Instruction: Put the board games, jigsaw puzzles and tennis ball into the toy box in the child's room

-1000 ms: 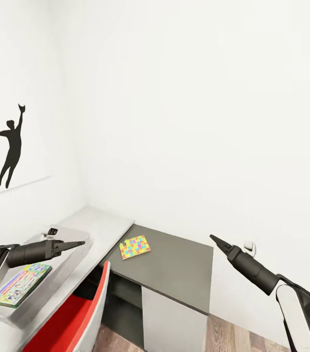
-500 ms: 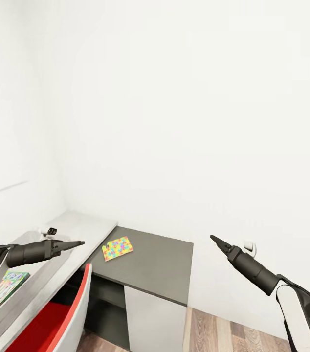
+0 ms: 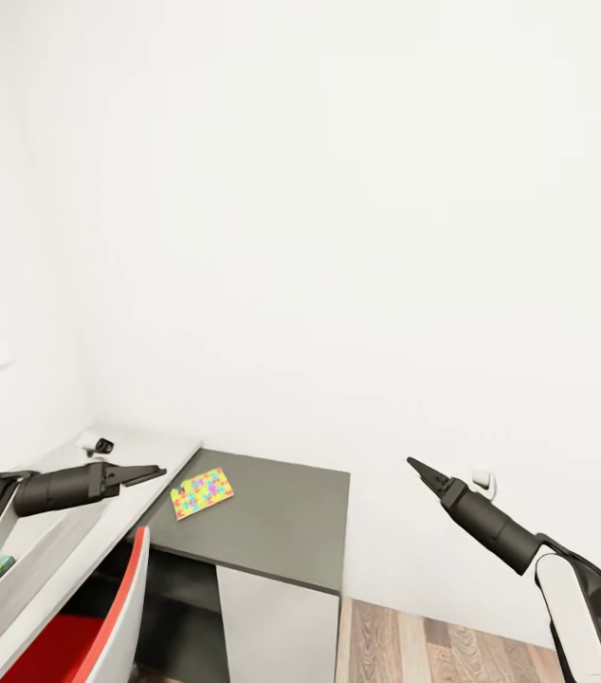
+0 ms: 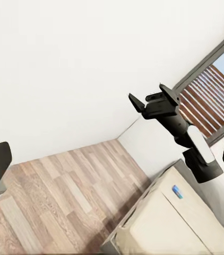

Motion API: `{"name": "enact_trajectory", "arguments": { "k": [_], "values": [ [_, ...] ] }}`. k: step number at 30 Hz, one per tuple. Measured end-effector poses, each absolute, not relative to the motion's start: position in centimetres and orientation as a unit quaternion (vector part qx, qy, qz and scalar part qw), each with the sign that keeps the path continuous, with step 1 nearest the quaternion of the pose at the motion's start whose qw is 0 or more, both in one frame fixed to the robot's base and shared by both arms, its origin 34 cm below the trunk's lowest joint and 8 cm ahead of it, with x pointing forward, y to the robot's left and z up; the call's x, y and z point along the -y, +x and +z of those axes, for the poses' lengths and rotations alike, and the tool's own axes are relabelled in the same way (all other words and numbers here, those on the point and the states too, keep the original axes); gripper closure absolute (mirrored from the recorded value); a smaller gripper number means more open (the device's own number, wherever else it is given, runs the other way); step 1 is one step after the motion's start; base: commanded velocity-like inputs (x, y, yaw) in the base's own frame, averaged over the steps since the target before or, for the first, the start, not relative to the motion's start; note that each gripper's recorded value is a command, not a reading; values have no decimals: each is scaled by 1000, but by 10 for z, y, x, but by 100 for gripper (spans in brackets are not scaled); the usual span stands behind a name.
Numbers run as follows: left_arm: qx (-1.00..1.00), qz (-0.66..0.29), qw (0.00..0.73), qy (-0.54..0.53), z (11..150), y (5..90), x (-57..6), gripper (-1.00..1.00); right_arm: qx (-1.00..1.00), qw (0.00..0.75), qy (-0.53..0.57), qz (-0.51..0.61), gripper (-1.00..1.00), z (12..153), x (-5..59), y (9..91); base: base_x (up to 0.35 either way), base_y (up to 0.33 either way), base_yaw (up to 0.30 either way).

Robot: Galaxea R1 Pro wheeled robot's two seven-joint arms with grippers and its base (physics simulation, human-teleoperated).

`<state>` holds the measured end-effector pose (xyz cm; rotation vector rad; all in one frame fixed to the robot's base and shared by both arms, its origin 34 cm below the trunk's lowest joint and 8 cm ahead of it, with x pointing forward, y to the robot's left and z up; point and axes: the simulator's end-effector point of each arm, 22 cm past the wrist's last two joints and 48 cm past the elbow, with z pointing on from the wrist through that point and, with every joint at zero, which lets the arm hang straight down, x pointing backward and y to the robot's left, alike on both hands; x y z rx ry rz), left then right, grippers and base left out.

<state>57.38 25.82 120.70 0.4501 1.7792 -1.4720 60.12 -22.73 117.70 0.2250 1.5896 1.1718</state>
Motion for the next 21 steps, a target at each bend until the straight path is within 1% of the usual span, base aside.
{"name": "enact_trajectory", "arguments": {
  "k": [4,11,17,21],
  "values": [
    [-700,-579,379,175,1209,572,-256,-100,-669,547,95,495,-100,1179,226,601,0,0,-116],
    [-702,-581,374,173,1210,572,-254,-100,-668,547,95,496,-100,1179,226,601,-11,0,-52],
    [-702,-582,373,172,1209,573,-253,-100,-669,546,96,496,-100,1177,226,601,-196,0,-206],
    [-703,-582,372,172,1208,573,-253,-100,-670,544,98,496,-100,1175,226,602,-82,0,-248]
  ]
}}
